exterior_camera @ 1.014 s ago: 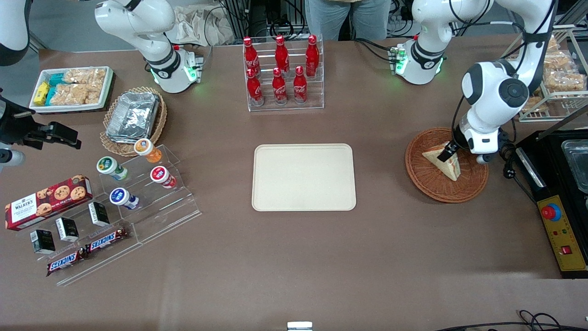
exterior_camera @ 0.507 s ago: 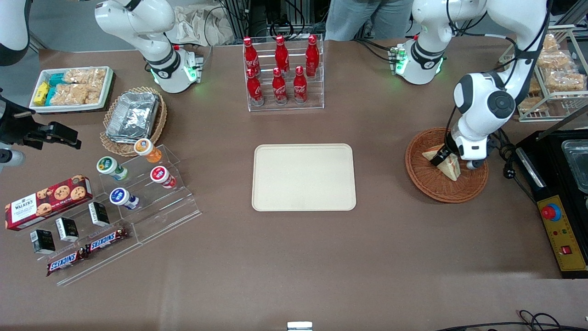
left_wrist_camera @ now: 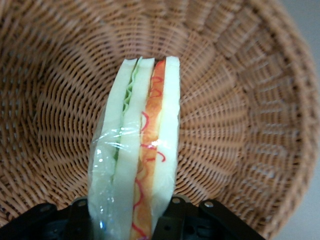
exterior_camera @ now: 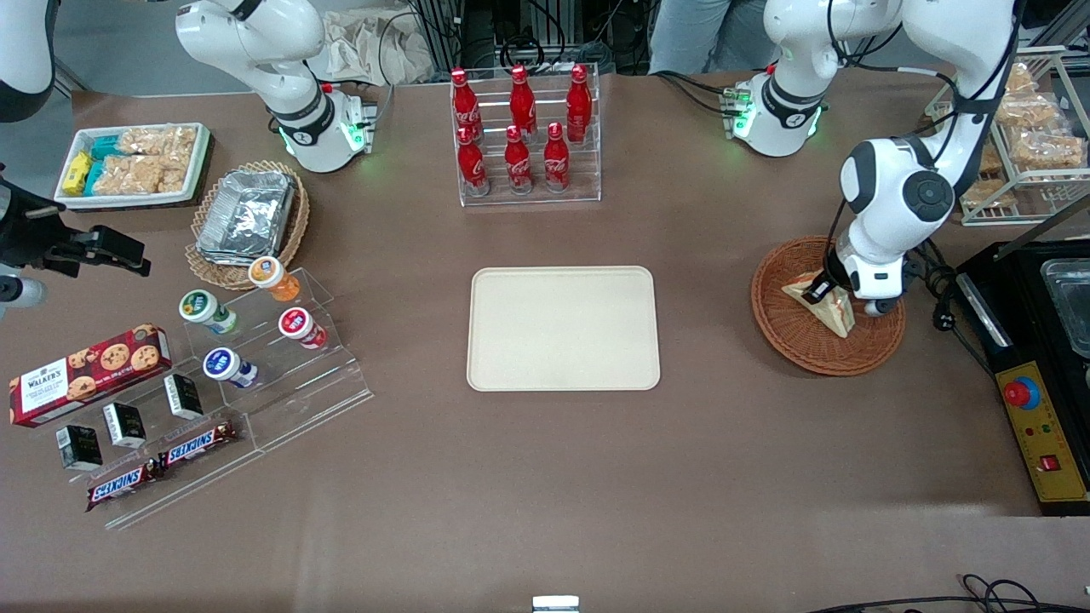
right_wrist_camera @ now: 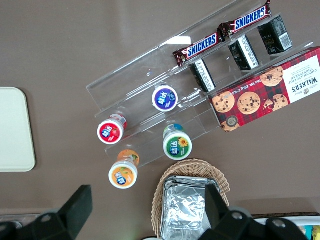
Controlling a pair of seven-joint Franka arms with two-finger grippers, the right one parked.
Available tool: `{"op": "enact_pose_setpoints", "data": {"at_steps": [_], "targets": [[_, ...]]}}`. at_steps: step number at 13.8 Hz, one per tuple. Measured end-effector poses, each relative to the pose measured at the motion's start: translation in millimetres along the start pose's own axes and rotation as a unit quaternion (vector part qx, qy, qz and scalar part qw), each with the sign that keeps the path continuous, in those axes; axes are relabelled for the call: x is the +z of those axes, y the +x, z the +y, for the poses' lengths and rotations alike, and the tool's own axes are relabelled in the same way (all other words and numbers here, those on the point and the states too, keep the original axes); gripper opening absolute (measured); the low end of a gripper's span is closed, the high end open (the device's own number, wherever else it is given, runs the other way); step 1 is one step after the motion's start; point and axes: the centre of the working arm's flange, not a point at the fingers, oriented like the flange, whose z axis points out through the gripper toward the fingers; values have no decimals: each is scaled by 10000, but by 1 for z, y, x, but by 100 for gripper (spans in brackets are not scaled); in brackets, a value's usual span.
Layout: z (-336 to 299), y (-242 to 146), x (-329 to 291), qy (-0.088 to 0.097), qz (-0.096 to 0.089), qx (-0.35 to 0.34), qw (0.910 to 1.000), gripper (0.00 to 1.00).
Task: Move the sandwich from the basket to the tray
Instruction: 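Lift the sandwich out of the basket and carry it toward the tray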
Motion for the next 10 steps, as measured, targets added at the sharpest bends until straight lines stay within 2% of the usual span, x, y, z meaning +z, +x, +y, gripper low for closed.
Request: {"op": "enact_pose_setpoints", "data": {"at_steps": [1, 3, 5, 6, 8, 10], "targets": [[3, 2, -16, 37, -9, 37, 10000, 39], [14, 3, -69, 233, -122, 265, 9993, 39], [38, -8, -135, 365, -144, 753, 9964, 30], [56, -20, -164, 424, -143, 1098, 9929, 25], [96, -53, -206, 578, -191, 1783, 9821, 25], [136, -93, -223, 712, -308, 2412, 9674, 25]]}}
